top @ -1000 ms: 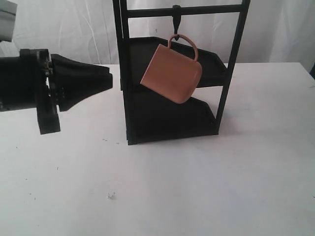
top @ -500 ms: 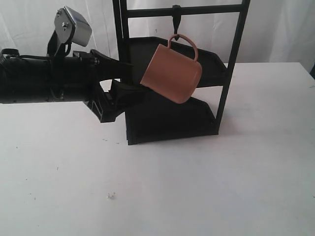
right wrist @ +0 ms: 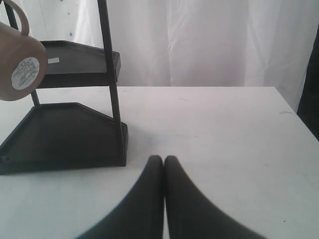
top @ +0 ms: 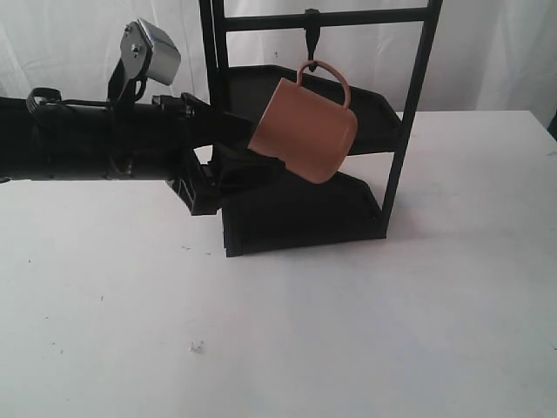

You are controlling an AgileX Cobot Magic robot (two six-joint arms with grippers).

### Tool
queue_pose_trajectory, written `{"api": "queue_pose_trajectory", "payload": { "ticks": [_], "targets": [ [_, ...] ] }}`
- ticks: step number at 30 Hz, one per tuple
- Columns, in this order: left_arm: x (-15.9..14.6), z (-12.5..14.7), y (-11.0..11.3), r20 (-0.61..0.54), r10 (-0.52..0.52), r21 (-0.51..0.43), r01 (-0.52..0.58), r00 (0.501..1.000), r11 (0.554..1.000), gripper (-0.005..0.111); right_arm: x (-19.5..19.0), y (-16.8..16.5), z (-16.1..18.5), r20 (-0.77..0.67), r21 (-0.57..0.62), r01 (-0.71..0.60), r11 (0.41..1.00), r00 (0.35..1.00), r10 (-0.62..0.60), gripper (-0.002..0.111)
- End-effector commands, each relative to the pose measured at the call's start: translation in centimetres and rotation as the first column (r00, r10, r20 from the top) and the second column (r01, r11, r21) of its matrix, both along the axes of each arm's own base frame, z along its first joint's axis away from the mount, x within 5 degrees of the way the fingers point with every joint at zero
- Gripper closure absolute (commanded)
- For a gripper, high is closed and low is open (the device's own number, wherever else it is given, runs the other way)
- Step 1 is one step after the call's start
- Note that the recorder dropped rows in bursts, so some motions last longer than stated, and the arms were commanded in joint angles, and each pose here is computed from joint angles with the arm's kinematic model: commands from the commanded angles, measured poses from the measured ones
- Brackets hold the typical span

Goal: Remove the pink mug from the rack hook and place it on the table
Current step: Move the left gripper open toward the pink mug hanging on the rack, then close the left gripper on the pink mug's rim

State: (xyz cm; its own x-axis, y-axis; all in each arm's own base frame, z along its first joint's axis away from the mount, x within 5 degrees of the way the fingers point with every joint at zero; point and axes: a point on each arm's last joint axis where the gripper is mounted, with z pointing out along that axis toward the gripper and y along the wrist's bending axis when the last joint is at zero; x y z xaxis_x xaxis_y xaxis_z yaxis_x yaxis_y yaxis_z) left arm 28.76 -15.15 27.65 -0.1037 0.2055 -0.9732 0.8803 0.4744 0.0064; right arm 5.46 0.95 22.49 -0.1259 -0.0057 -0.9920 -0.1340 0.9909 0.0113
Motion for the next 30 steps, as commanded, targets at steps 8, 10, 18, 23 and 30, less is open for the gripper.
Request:
{"api": "queue_pose_trajectory", "payload": {
  "ticks": [8, 10, 18, 23, 30],
  "targets": [
    [0.6, 0.9, -0.7, 0.155, -0.078, 0.017, 0.076, 0.985, 0.997, 0.027, 0.0, 0.0, 0.0, 0.005, 0.019, 0.001, 1.0, 1.0, -0.002, 0.108],
    [0.5, 0.9, -0.8, 0.155, -0.088, 0.012, 0.087, 0.984, 0.996, 0.027, 0.0, 0.0, 0.0, 0.005, 0.019, 0.001, 1.0, 1.0, -0.002, 0.108],
    [0.5, 0.0, -1.4, 0.127, -0.144, -0.016, 0.147, 0.981, 0.989, 0.028, 0.0, 0.0, 0.0, 0.005, 0.019, 0.001, 1.0, 1.0, -0.002, 0.108],
    [0.2, 0.1, -1.6, 0.133, -0.192, -0.051, 0.201, 0.972, 0.978, 0.038, 0.0, 0.0, 0.0, 0.005, 0.019, 0.001, 1.0, 1.0, -0.002, 0.108],
    [-0.2, -0.3, -2.8, 0.119, -0.188, -0.011, 0.19, 0.975, 0.982, 0.041, 0.0, 0.0, 0.0, 0.005, 0.019, 0.001, 1.0, 1.0, -0.002, 0.108]
  ]
}}
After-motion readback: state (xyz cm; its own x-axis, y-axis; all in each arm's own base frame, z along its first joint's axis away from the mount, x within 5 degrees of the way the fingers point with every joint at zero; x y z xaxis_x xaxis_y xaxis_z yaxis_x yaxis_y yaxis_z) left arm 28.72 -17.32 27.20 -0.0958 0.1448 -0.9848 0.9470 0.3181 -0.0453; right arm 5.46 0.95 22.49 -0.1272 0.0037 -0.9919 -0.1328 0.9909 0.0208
